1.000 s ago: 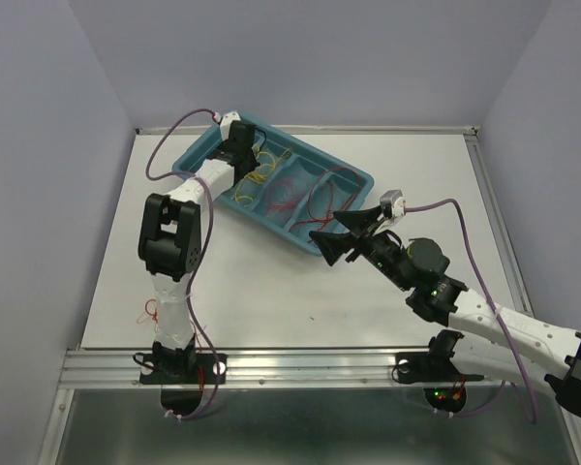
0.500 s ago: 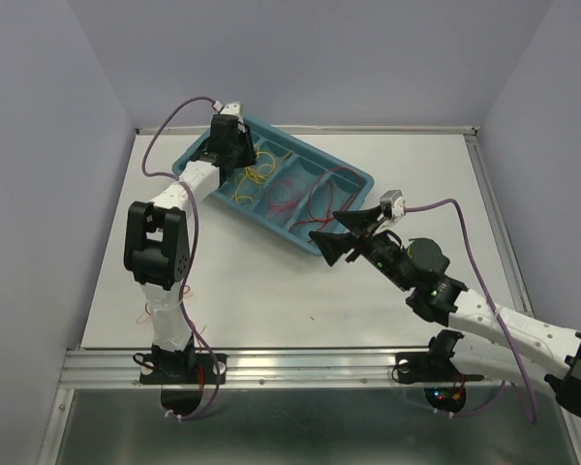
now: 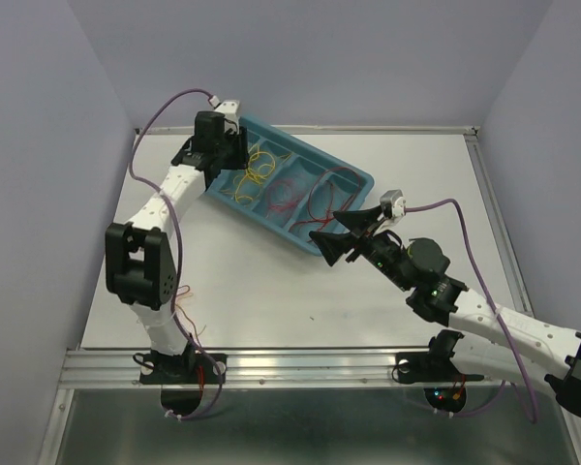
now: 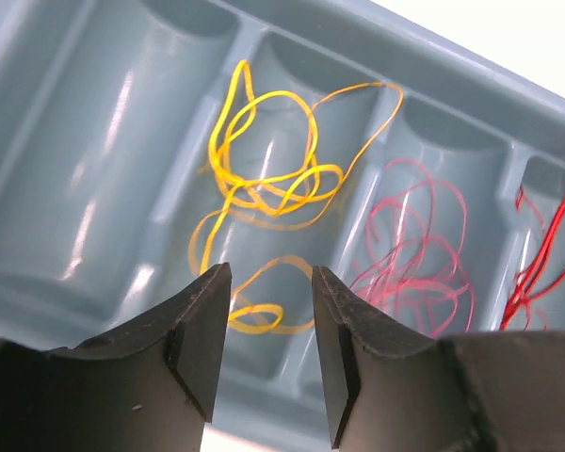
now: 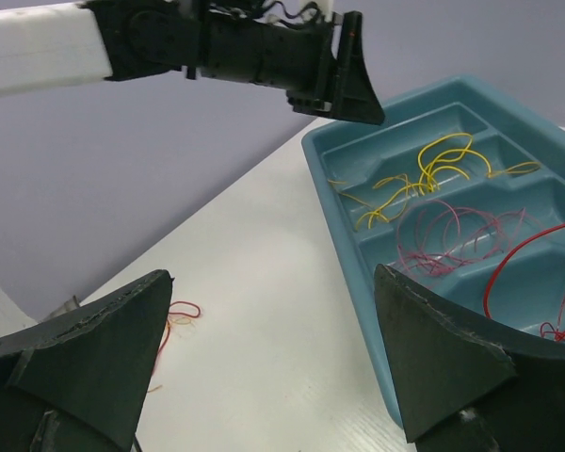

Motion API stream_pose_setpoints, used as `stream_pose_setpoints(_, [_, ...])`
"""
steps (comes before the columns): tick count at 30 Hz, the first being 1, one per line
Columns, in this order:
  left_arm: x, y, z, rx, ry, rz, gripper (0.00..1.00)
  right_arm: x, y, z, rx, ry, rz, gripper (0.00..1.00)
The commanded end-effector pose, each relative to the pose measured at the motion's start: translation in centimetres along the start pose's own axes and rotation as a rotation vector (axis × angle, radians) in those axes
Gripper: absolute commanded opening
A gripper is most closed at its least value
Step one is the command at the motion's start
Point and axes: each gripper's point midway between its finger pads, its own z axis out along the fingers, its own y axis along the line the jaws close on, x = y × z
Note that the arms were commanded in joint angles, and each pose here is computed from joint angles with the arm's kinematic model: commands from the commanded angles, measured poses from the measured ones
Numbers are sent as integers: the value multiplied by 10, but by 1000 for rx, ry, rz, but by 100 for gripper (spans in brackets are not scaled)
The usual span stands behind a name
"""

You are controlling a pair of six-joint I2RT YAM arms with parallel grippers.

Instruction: Untangle the cables

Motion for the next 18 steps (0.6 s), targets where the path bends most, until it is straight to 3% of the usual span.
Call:
stream_pose_setpoints(1, [-19,18,-76,-41,-99,224,52,-1,4,2,-24,-16,5,93])
stream_pose_setpoints(2, [-11,20,-86,-45,-73,274,90,0,3,2,-24,-15,6,93])
stream_pose_setpoints(3, [-12,25,-102,-65,-77,358,99,-1,4,2,-27,-15,6,93])
stream_pose_setpoints(4, [11,33,-109,-84,7,396,99,0,4,2,-27,-12,5,93])
stream_pose_setpoints(6, [20,45,-124,-115,50,535,99,-1,4,2,-26,-17,7,93])
stream_pose_setpoints(7, [33,66,-135,-217,88,558,99,0,4,1,-27,-15,3,93])
stream_pose_setpoints(12, [83,107,-178,-373,205,762,99,1,3,2,-21,-13,0,93])
stream_pose_setpoints(13, [109,115,-186,-356,299,824,99,1,3,2,-22,-12,-1,93])
stream_pose_setpoints(18, [171,110,-225,-180,460,917,98,2,4,3,-26,-8,-2,93])
